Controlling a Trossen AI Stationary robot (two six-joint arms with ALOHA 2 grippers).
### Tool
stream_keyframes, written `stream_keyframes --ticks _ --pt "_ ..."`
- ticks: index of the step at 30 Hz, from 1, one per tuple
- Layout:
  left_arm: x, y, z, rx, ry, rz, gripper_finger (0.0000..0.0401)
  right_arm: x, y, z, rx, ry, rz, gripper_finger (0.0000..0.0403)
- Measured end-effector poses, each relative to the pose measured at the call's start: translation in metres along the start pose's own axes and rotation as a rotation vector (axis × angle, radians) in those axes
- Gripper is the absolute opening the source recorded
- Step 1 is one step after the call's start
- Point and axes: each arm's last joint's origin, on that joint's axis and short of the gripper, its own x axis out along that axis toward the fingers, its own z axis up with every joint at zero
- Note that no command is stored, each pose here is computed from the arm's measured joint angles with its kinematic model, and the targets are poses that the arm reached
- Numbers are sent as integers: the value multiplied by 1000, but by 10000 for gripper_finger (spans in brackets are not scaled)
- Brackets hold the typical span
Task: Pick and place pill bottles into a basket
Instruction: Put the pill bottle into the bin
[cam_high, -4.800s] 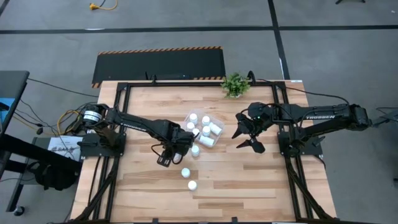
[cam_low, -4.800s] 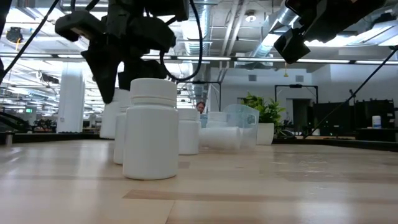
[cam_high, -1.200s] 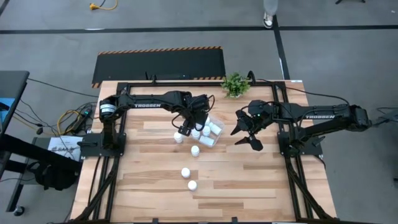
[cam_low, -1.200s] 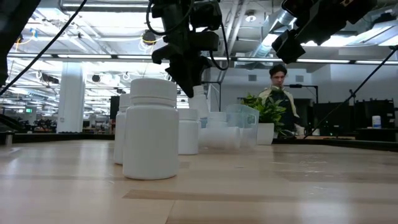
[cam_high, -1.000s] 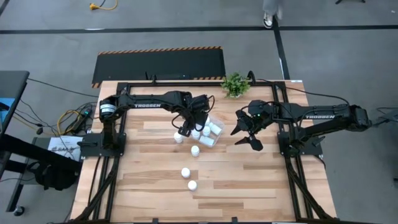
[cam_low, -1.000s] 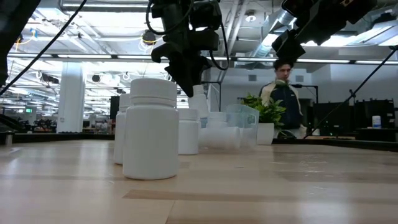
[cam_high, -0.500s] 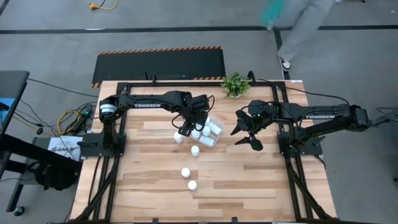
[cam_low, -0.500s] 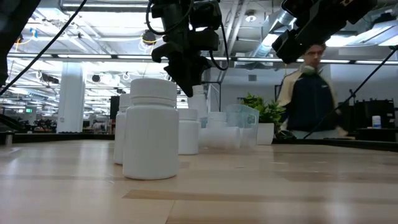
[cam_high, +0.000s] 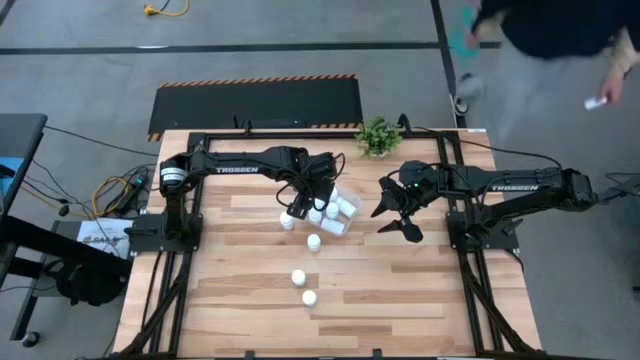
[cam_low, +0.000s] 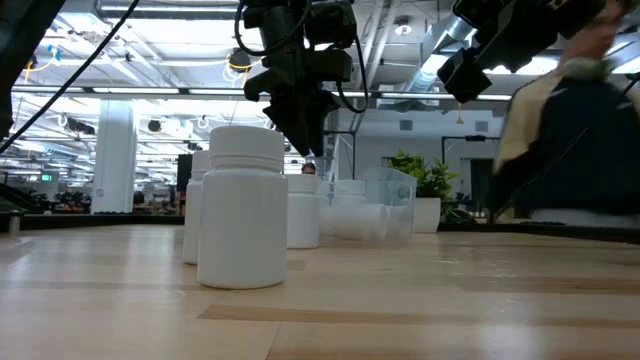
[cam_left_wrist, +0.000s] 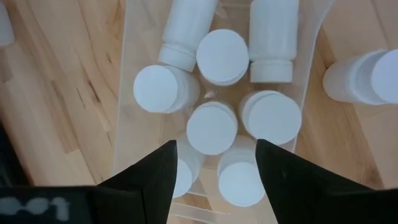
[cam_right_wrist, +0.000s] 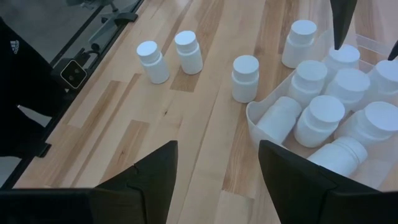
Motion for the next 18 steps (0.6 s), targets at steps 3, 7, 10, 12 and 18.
stream_keyframes --ticks 3,7,10,12,18 --pt "0 -1 0 6 28 23 207 0 0 0 0 0 0 218" --pt "-1 -9 -2 27 102 23 207 0 0 0 0 0 0 218" --pt "-6 -19 -6 45 158 -25 207 0 0 0 0 0 0 218" --pt "-12 -27 -7 49 182 -64 207 0 0 0 0 0 -1 218" --pt "-34 -46 -8 -6 180 -157 207 0 0 0 0 0 -1 218"
